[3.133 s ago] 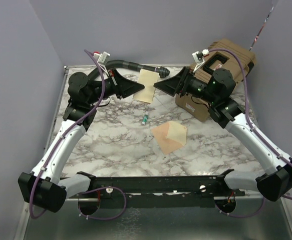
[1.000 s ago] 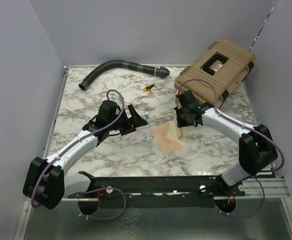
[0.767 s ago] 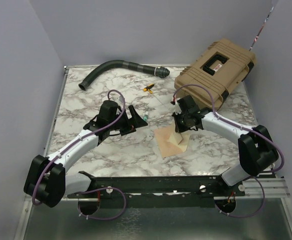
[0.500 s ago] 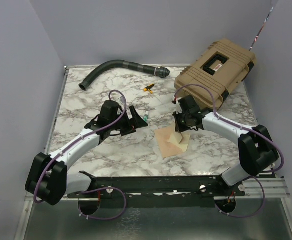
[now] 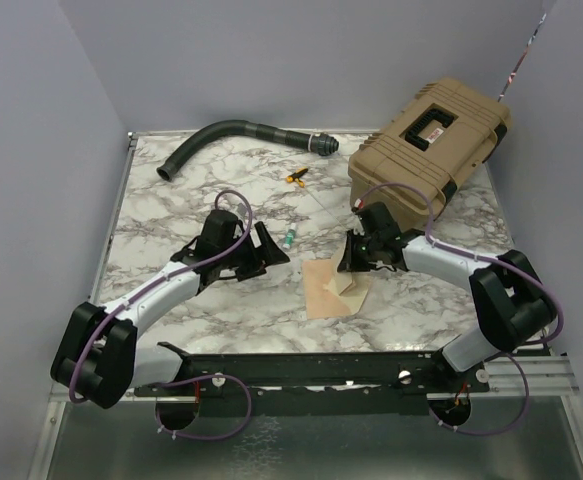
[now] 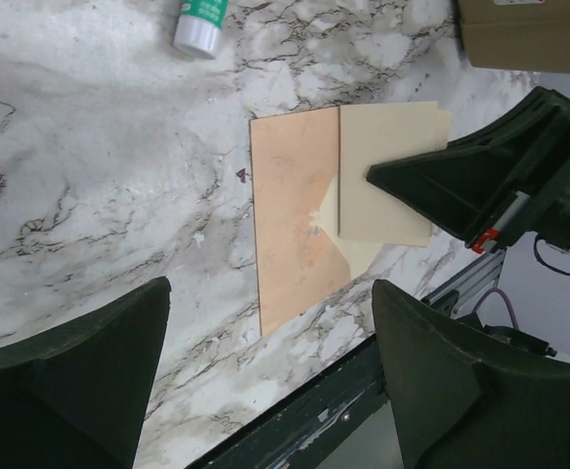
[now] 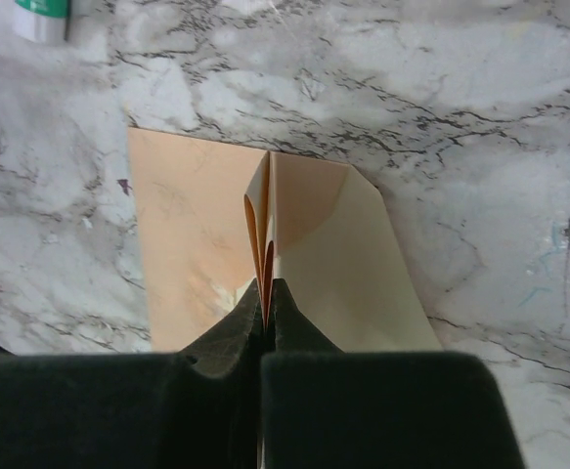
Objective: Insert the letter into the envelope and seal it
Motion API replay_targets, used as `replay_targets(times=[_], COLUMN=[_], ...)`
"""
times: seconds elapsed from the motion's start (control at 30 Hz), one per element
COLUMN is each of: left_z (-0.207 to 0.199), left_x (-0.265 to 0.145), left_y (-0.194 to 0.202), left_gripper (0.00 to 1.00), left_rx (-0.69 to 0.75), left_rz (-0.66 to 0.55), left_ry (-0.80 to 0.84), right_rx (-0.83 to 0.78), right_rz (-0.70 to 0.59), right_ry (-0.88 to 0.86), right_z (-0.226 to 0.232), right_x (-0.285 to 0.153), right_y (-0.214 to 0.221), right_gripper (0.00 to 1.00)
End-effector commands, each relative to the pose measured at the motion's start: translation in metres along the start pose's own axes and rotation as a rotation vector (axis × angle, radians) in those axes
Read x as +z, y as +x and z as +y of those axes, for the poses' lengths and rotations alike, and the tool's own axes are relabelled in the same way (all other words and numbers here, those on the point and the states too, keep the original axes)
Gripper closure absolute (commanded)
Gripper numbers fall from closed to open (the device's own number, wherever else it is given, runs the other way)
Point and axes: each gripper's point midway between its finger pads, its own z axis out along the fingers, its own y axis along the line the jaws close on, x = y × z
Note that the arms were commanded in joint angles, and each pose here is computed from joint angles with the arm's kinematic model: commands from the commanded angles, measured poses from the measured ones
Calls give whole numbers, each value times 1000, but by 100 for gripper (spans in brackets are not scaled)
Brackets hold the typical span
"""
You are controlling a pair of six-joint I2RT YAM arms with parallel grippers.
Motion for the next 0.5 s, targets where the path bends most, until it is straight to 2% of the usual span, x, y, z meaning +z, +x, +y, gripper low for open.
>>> replay_targets(times=[0.0, 0.23, 0.47], left_z=[24, 30, 21], left_x=[6, 12, 19], left_y=[11, 26, 25], left_gripper=[17, 22, 23], left_rx=[-19, -22, -10], left_rz=[19, 98, 125], left_ry=[-74, -70, -34], right_rx=[46, 47, 40], right_rz=[-82, -179, -143], right_ry=[-98, -48, 14], right_z=[32, 31, 3], right_x=[-10, -48, -46], right_y=[-24, -40, -5], right_gripper=[99, 100, 99])
